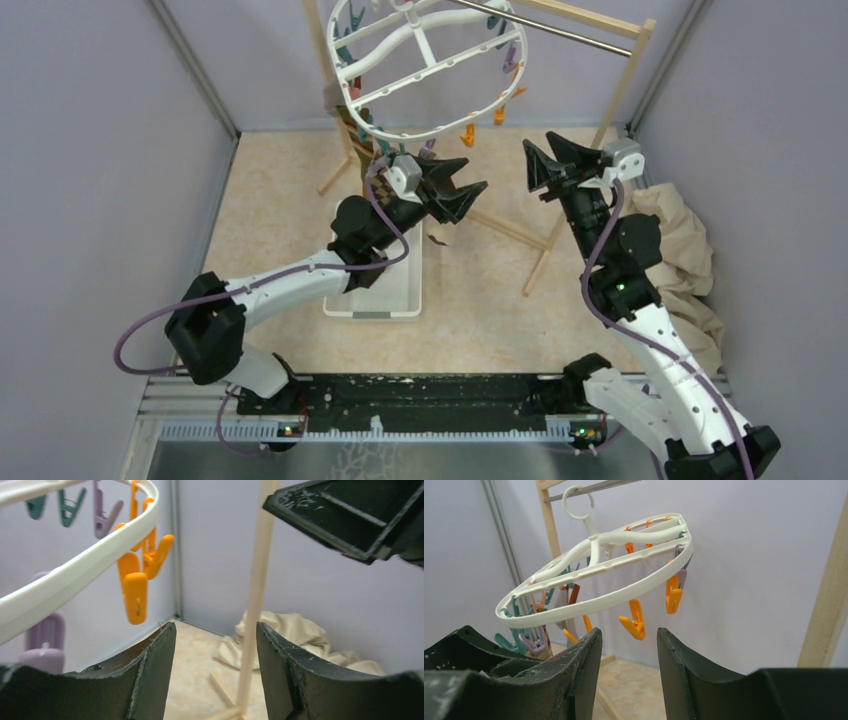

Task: Clip the socks to the hanger
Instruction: Open the clamp at the hanger.

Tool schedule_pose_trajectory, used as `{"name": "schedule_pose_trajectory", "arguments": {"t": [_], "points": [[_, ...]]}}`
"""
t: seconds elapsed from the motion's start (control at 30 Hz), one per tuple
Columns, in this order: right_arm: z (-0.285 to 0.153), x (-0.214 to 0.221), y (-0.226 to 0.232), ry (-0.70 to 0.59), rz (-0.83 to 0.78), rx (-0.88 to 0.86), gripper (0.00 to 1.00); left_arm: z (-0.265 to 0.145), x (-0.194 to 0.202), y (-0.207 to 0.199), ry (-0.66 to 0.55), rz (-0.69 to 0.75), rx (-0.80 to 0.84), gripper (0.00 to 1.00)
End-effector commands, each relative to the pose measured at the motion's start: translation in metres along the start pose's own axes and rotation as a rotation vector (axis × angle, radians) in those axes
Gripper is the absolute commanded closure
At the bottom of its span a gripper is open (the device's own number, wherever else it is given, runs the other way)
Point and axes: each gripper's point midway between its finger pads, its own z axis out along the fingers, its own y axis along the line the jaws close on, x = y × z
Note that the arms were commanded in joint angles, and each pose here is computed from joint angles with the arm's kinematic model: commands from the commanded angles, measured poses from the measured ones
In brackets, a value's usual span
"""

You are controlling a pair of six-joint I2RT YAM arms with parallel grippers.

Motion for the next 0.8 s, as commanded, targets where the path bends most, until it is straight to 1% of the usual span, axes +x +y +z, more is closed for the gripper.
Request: {"name": "schedule_pose_trajectory", "arguments": {"t": [0.0,0.13,0.37,0.57,0.7,0.77], "points": [[-0.005,-0.004,-0.01,-0.01,-0.025,0.043,0.55,-0.002,-0.015,0.023,-0.133,0.171,-0.117,0.34],[-0.004,-0.001,-0.011,-0.007,-0.025,0.041,0.55,-0.001,-0.004,0.032,-0.128,0.226,-0.149,0.33],[-0.003,0.0,-0.009,-0.008,-0.022,0.028,0.55,0.002,0.002,0.045,-0.208,0.325,-0.2,0.31],[-0.004,0.0,-0.01,-0.006,-0.026,0.031,0.56,0.015,0.006,0.053,-0.262,0.371,-0.23,0.29],[-0.004,0.0,-0.01,-0.006,-0.026,0.03,0.56,0.016,0.003,0.057,-0.336,0.387,-0.254,0.29],[-0.004,0.0,-0.009,-0.005,-0.026,0.028,0.56,0.019,0.007,0.061,-0.327,0.387,-0.268,0.28]]}}
